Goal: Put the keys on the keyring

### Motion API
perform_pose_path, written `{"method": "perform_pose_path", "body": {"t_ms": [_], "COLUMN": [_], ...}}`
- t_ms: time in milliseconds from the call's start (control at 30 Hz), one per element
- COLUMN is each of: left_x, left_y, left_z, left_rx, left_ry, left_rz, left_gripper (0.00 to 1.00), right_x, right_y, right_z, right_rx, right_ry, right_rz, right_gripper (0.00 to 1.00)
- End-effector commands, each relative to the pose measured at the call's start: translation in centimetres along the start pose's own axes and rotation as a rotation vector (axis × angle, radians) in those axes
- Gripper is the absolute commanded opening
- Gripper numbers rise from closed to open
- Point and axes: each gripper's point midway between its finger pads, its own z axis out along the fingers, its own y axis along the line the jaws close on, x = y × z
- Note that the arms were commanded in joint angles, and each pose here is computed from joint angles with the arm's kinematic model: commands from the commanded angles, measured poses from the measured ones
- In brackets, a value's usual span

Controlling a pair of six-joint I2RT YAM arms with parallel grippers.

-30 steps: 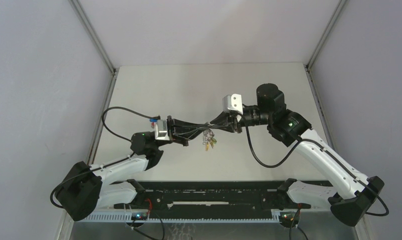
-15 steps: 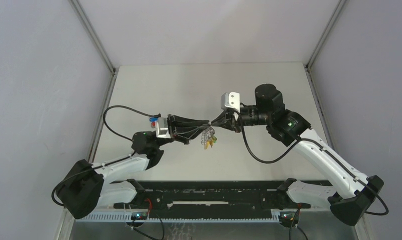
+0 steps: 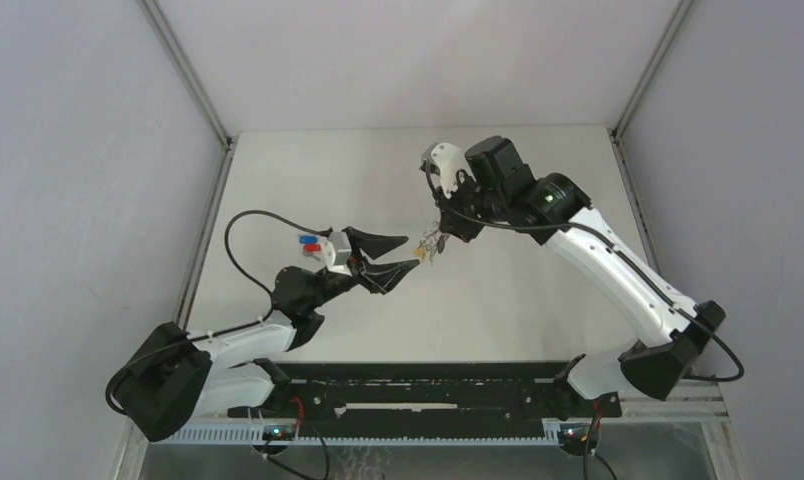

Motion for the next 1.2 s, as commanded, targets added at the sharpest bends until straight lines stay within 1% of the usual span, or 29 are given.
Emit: {"method": "perform_pose_path", "body": {"t_ms": [0, 167, 333, 400, 500, 567, 633, 800, 1067, 1167], "left_x": [2.2, 4.0, 5.7, 6.2, 6.0, 5.1, 4.7, 5.5, 6.7, 7.4], "left_y": [0.7, 2.1, 1.9, 1.5, 0.5, -0.1, 0.0, 0.6, 1.5, 2.1], "left_z": [-0.9, -1.0, -0.1, 0.4, 0.8, 0.7, 0.1, -0.8, 0.8, 1.0], "left_rx": [-0.082, -0.155, -0.130, -0.105, -0.066, -0.046, -0.070, -0.128, -0.154, -0.173], "left_ry": [0.058, 0.113, 0.163, 0.165, 0.132, 0.086, 0.066, 0.103, 0.143, 0.171], "left_rz": [0.020, 0.027, 0.008, -0.006, -0.035, -0.051, -0.057, -0.046, 0.022, 0.055], "left_gripper": [0.60, 0.62, 0.63, 0.63, 0.63, 0.63, 0.63, 0.64, 0.64, 0.62], "right_x": [1.1, 1.0, 1.7, 1.7, 1.7, 1.7, 1.7, 1.6, 1.3, 1.3], "right_y": [-0.8, -0.2, 0.2, 0.4, 0.4, 0.1, -0.1, -0.5, 0.1, 0.4], "right_z": [-0.8, -0.7, 0.1, 0.2, 0.4, 0.5, 0.6, 0.8, 1.0, 0.9], "right_rx": [0.097, 0.070, 0.048, 0.040, 0.043, 0.055, 0.067, 0.093, 0.081, 0.072], "right_ry": [0.115, 0.146, 0.218, 0.231, 0.248, 0.251, 0.253, 0.261, 0.265, 0.268], "right_rz": [0.135, 0.148, 0.161, 0.167, 0.171, 0.171, 0.172, 0.184, 0.184, 0.178], "right_gripper": [0.00, 0.00, 0.00, 0.00, 0.00, 0.00, 0.00, 0.00, 0.00, 0.00]}}
